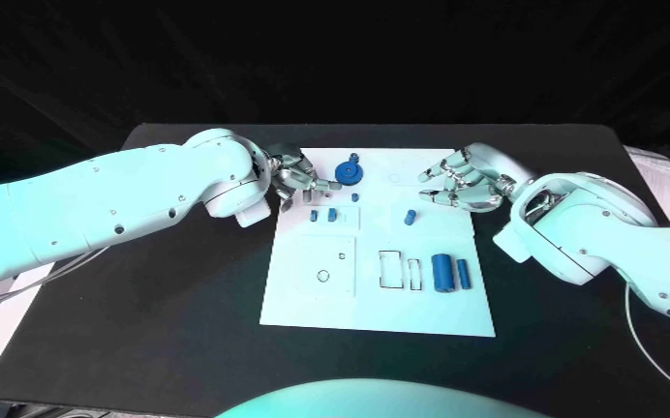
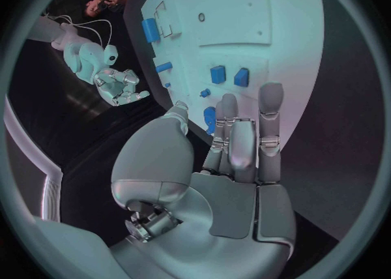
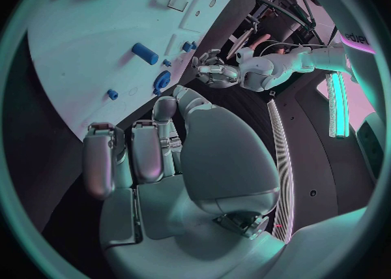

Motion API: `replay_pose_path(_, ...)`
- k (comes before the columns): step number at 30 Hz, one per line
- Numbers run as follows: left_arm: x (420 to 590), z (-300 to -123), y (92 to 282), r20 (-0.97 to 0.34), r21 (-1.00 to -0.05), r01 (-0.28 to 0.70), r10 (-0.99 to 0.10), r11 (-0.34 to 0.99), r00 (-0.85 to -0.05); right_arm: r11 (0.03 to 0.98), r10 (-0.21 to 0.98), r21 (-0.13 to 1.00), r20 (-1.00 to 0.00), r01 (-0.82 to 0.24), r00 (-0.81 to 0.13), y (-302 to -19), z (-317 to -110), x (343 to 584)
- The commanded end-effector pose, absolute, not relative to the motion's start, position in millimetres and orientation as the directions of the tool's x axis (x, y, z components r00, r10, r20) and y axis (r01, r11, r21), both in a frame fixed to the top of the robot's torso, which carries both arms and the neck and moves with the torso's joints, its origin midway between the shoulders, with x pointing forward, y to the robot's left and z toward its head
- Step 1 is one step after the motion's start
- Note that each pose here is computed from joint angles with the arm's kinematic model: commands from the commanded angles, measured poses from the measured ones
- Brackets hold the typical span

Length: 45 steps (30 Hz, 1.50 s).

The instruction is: Assemble the parts on the task board

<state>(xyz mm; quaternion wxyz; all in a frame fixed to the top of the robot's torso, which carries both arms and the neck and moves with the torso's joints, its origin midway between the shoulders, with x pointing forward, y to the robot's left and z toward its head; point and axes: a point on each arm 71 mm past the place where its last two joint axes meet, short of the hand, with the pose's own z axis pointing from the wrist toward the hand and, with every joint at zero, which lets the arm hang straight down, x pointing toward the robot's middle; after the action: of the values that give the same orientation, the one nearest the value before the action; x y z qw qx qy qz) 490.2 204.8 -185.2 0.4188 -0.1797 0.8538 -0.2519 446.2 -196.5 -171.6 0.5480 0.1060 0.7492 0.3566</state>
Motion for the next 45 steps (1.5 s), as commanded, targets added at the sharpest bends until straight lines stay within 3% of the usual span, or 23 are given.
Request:
replay_pose_path(1, 496.4, -175.1, 201.7, -0.635, -0.670, -0.019, -0.587, 0.742, -0.502, 0.720, 0.543, 0.650, -0.746, -0.242, -0.386, -194.9, -172.3, 445.6)
replay_pose_path(4, 498.9, -174.7, 197.8, -0.665, -0.657, 0.021, -0.565, 0.754, -0.488, 0.720, 0.543, 0.650, -0.745, -0.242, -0.386, -194.8, -172.4, 445.7)
replay_pose_path(10, 500.3, -173.9, 172.8, -0.756, -0.605, 0.206, -0.474, 0.769, -0.452, 0.719, 0.544, 0.651, -0.745, -0.242, -0.386, -194.6, -173.1, 446.3)
replay_pose_path(18, 498.2, -174.6, 141.8, -0.900, -0.413, 0.466, -0.272, 0.782, -0.340, 0.718, 0.543, 0.652, -0.743, -0.242, -0.392, -193.8, -174.5, 446.2)
replay_pose_path(29, 507.5, -185.0, 130.0, -0.943, -0.271, 0.527, -0.114, 0.805, -0.312, 0.716, 0.541, 0.654, -0.742, -0.246, -0.397, -191.2, -174.9, 446.2)
replay_pose_path(45, 511.2, -195.0, 122.7, -0.933, -0.220, 0.515, -0.024, 0.829, -0.359, 0.713, 0.541, 0.655, -0.741, -0.250, -0.398, -189.4, -174.9, 446.2)
